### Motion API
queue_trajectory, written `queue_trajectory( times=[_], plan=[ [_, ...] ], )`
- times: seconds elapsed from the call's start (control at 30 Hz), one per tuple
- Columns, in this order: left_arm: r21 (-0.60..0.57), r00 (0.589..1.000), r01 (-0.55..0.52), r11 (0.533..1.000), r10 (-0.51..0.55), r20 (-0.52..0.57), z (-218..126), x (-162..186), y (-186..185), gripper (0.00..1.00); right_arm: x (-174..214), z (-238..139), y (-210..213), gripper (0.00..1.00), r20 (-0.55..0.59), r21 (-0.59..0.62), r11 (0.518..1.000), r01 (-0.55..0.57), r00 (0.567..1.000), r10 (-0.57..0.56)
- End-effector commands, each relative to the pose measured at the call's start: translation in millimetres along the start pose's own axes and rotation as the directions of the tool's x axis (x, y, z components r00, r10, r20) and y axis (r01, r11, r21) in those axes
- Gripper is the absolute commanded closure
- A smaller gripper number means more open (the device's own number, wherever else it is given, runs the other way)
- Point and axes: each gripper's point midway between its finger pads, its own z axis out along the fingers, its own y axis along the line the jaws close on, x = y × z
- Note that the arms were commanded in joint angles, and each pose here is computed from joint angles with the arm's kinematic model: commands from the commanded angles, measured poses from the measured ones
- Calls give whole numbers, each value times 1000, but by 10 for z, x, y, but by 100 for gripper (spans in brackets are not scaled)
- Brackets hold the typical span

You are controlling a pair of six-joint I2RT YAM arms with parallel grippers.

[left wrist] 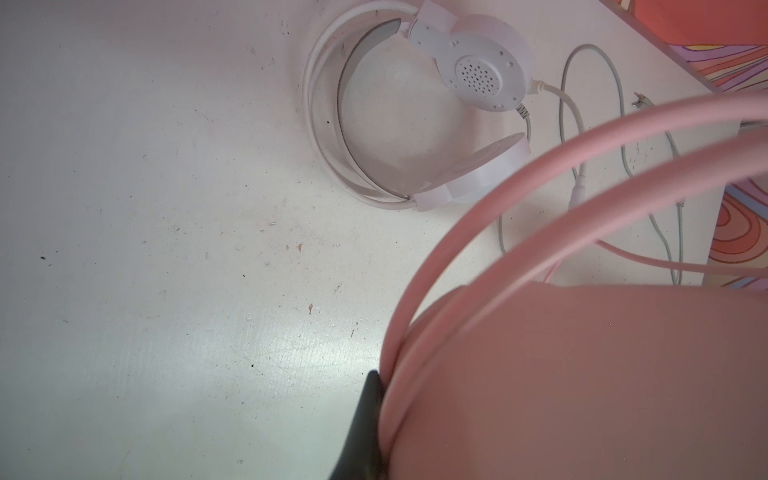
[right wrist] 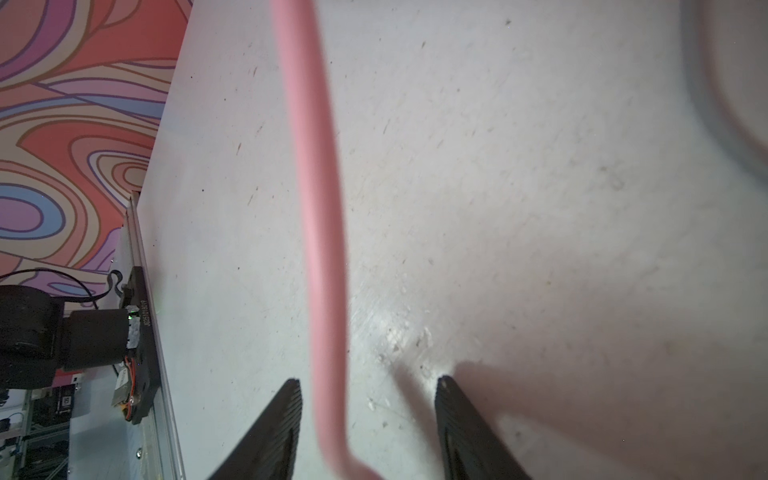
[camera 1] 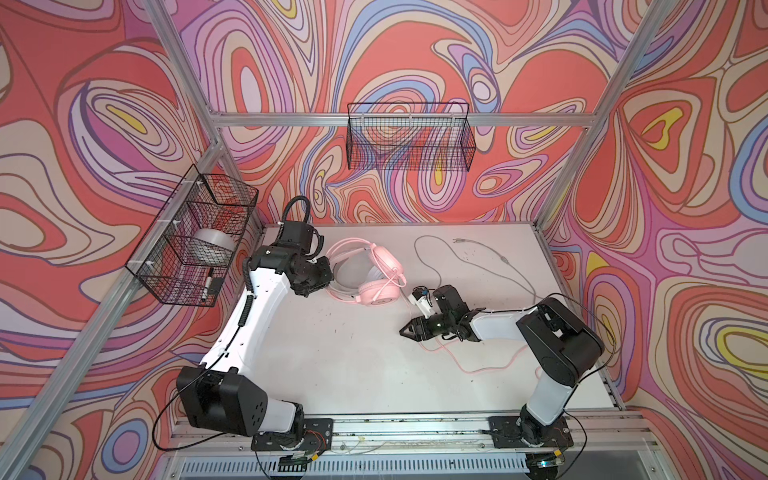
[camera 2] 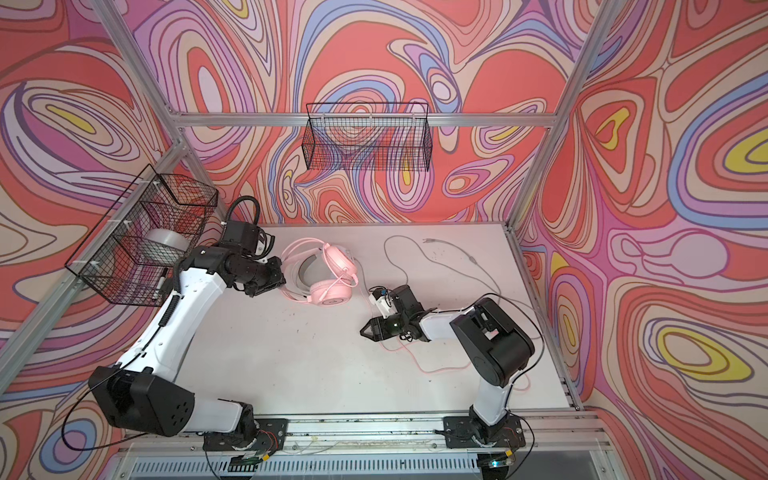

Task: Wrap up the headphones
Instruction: 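Lift the pink headset with the left gripper while the right lowers to its cable, then grasp the pink cable with the right gripper and lift it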

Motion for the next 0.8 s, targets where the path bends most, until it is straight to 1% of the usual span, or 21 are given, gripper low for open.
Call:
queue_trajectory(
  times=[0.0,0.13,0.3,0.4,0.57,0.6,0.77],
  plan=[
    [54,995,47,997,-52,82,-105,-248,-102,100,280,22,-75,49,-70,18,999,-47,996,49],
    [68,989,99,993,-106,108,-134,-392,-70,100,359,5,-122,54,-94,44,998,-46,994,50],
    [57,982,122,991,-129,138,-138,-517,-21,100,420,-18,-186,61,-113,82,996,-38,993,47],
    [70,979,140,988,-149,140,-102,-540,-7,100,463,-19,-191,67,-124,82,996,-41,991,51],
    [56,977,158,986,-164,140,-65,-539,77,100,523,-29,-256,68,-132,112,992,-50,989,65],
    [49,976,161,986,-167,143,-68,-543,99,100,470,-70,-220,69,-114,112,993,-39,992,52],
    [28,971,175,984,-177,161,-81,-571,193,100,477,-129,-238,74,-102,139,990,-35,994,50]
  ],
)
